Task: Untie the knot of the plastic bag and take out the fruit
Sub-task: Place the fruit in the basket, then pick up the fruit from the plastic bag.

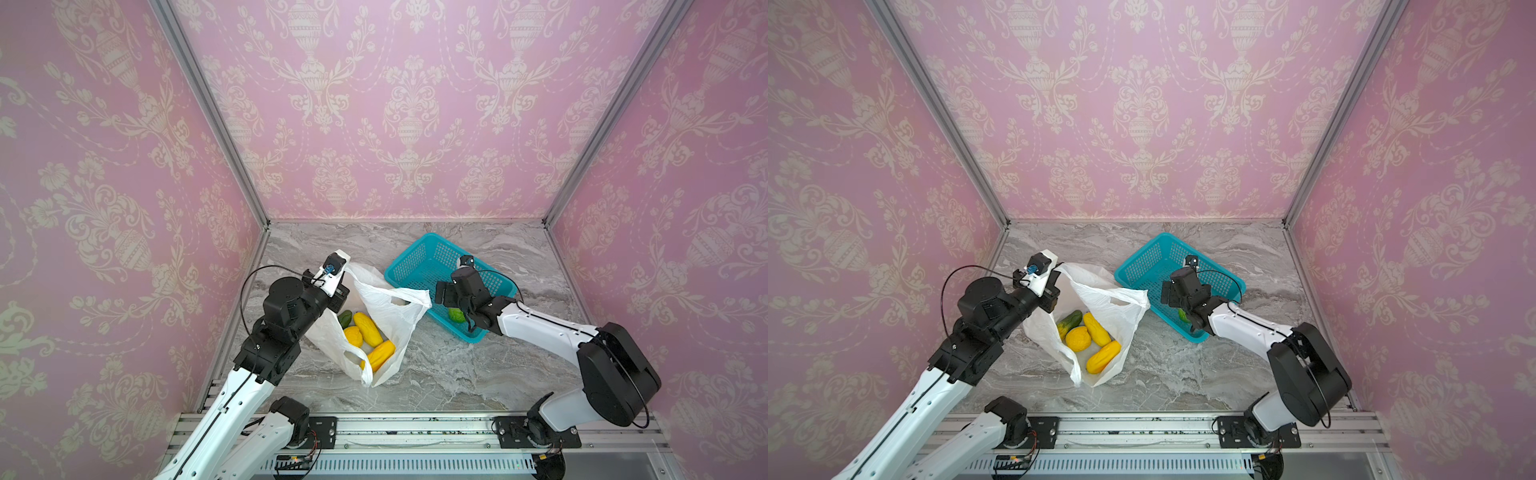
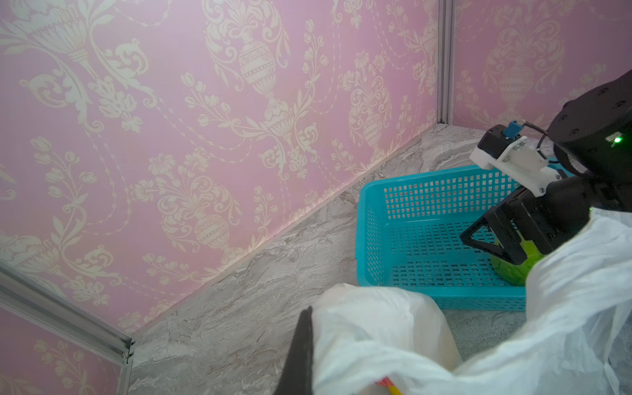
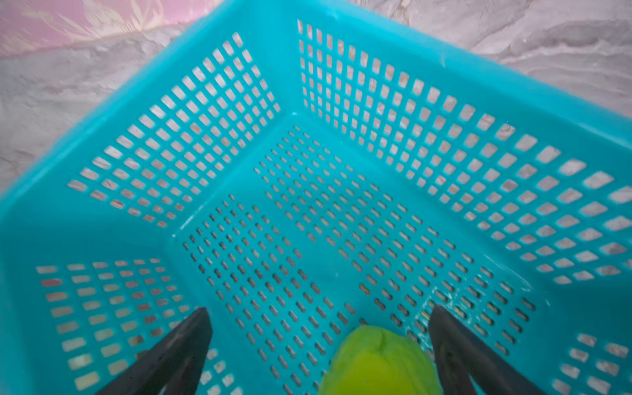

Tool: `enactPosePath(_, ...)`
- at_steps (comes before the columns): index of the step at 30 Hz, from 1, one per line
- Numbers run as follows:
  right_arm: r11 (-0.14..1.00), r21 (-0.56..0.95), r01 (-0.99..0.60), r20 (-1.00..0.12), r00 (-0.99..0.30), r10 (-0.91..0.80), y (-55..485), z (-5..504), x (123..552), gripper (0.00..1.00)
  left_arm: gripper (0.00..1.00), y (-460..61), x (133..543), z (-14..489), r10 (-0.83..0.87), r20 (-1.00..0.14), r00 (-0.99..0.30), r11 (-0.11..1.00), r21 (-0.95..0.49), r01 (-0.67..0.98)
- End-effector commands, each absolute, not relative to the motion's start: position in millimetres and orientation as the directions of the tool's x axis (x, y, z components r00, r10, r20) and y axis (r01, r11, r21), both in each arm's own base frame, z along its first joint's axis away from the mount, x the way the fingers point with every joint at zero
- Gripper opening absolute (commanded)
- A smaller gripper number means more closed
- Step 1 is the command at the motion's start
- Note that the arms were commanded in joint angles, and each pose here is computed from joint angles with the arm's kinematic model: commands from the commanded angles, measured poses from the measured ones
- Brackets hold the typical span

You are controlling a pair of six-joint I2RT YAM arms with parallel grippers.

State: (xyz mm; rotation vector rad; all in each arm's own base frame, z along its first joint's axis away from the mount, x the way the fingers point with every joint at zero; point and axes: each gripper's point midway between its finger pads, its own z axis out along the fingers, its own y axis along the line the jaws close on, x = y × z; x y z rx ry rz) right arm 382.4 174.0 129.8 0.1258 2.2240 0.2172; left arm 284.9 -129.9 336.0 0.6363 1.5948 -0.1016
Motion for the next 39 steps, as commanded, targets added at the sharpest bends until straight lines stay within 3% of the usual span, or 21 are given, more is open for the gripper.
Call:
enactPosePath(1,0.966,0.26,-0.017,-0.838,-0.501,0.217,184.0,179.0,402.7,1.0,0.0,-123.6,287.4,334.8,0.361,-0.933,0.008,0.847,0.331,0.416)
enactPosePath(7,0.97,0.243,-0.018,-0.865,-0.457,0.208,172.8,211.8,400.5,1.0,0.0,-86.8,296.1,369.5,0.166,-0.973,-0.161,0.969,0.131,0.208)
enactPosePath(9,0.971,0.236,-0.043,-0.879,-0.435,0.195,169.3,223.1,395.0,1.0,0.0,-90.5,291.2,378.3,0.09,-0.979,-0.185,0.973,0.047,0.224)
enactPosePath(12,0.979,0.19,-0.079,-0.9,-0.411,0.141,164.3,232.0,388.6,1.0,0.0,-121.7,282.9,369.6,0.019,-0.983,-0.181,0.923,-0.052,0.382)
enactPosePath(14,0.977,0.16,-0.14,-0.915,-0.392,0.094,168.4,237.2,386.3,1.0,0.0,-132.9,283.4,359.2,0.018,-0.984,-0.178,0.903,-0.061,0.426)
enactPosePath(17,0.968,0.123,-0.219,-0.939,-0.342,0.042,173.7,250.9,380.5,1.0,0.0,-126.6,298.5,341.2,0.048,-0.984,-0.172,0.931,-0.018,0.364)
enactPosePath(20,0.918,0.102,-0.384,-0.965,-0.261,-0.002,190.2,280.6,358.7,0.87,0.0,-119.9,310.4,330.1,0.098,-0.977,-0.188,0.949,0.035,0.312)
enactPosePath(27,0.651,-0.077,-0.755,-0.992,-0.005,-0.123,254.5,325.0,274.0,0.53,0.0,-109.1,320.9,334.7,0.102,-0.965,-0.243,0.972,0.044,0.232)
enactPosePath(34,0.278,-0.198,-0.94,-0.938,0.099,-0.333,331.8,281.4,206.9,0.34,0.0,-115.1,317.5,339.7,0.088,-0.956,-0.281,0.965,0.012,0.263)
enactPosePath(39,0.124,-0.177,-0.976,-0.874,0.098,-0.476,366.4,229.8,185.0,0.31,0.0,-117.3,311.1,336.8,0.084,-0.96,-0.268,0.958,0.003,0.288)
